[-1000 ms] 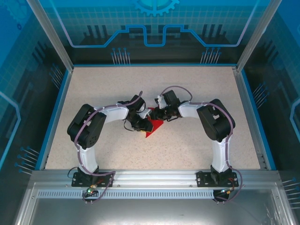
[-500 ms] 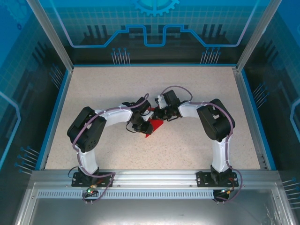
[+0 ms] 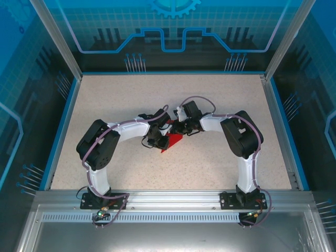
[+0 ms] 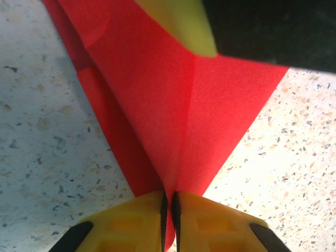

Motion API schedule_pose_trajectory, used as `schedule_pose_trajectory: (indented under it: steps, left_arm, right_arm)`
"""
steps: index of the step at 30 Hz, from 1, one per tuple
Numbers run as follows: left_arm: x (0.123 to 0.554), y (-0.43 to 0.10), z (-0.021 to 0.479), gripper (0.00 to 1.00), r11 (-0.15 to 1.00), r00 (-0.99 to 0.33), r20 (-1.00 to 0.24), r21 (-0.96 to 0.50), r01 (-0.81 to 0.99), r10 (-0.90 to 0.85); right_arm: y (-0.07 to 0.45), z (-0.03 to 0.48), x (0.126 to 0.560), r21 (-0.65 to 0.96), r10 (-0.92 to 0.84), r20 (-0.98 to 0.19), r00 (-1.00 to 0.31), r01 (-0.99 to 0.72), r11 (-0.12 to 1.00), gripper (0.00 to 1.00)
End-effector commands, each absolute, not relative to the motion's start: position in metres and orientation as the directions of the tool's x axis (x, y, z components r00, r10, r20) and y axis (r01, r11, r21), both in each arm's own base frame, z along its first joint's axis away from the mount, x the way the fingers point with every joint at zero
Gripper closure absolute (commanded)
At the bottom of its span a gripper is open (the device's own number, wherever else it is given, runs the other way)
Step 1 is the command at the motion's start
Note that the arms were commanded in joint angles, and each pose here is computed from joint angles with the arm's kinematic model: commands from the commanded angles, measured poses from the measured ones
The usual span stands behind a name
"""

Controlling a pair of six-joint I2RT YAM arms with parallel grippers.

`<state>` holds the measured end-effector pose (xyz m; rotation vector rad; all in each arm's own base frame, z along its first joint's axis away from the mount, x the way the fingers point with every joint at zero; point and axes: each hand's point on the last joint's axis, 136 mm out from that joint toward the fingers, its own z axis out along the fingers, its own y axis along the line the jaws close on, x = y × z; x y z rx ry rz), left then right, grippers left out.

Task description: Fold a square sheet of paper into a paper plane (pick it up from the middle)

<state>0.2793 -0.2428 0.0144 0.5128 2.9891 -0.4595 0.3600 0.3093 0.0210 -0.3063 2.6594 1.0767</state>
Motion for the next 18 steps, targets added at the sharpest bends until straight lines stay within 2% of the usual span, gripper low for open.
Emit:
schedule_pose_trajectory:
  steps: [1,12,18]
  left_arm:
    - [0.274,-0.236,0.008,0.87,0.905,-0.937,-0.086,-0.243,0.35,0.339]
    - [0.266,-0.268,0.038,0.91,0.814,-0.946,-0.087,-0.489,0.313,0.311]
    - [0.266,-0.274,0.04,0.91,0.773,-0.958,-0.076,-0.574,0.27,0.278]
  right_arm:
    - [0.302,0.009,0.355,0.651,-0.106,-0.285,-0.953,-0.273,0.708,0.78]
    - [0.298,0.012,0.356,0.643,-0.111,-0.292,-0.95,-0.281,0.712,0.79]
    - [0.296,0.014,0.355,0.628,-0.124,-0.298,-0.946,-0.293,0.721,0.79]
